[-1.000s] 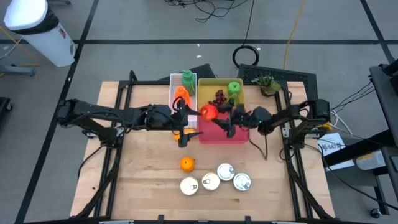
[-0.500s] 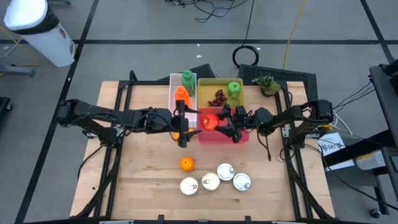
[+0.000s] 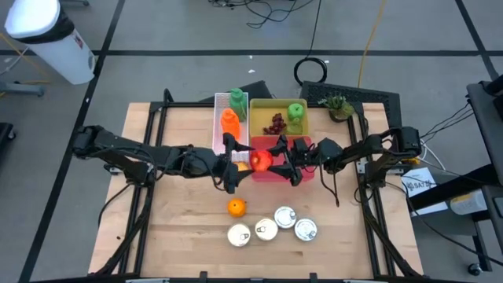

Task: Pick & Place Food Item
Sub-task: Put the red apple into the yellow bin

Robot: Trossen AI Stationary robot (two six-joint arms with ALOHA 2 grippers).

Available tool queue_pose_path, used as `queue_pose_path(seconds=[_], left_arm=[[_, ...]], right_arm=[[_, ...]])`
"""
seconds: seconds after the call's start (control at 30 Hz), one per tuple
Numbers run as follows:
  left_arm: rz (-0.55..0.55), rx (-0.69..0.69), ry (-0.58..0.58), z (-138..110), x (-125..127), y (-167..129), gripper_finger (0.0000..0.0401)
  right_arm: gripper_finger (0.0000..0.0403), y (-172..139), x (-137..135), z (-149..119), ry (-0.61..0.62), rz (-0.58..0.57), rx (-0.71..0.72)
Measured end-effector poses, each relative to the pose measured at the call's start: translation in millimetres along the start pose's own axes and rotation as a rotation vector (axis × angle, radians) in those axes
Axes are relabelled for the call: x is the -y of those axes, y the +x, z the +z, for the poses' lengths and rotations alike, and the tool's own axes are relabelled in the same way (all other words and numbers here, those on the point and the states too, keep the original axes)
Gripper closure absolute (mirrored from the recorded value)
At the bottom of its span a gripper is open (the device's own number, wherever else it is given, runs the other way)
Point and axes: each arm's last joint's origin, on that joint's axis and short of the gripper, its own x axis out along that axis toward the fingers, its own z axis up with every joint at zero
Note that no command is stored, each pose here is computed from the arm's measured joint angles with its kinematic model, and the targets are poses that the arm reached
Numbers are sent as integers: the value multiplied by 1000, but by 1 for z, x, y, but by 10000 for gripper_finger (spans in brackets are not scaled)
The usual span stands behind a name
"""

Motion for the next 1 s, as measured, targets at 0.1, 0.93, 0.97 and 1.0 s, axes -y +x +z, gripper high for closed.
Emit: queue_pose_path(seconds=[0.1,0.93,0.97,1.0], left_arm=[[-26,52,28,5,3,-2,38],[-165,50,-72,-11,7,20,77],[-167,34,-78,-13,8,23,95],[-164,22,-84,-15,8,25,115]], right_arm=[[135,0,0,-1,0,-5,-11],[135,17,-7,-6,-2,32,-102],[135,17,-7,-6,0,28,-108],[135,17,-6,-7,1,25,-110]])
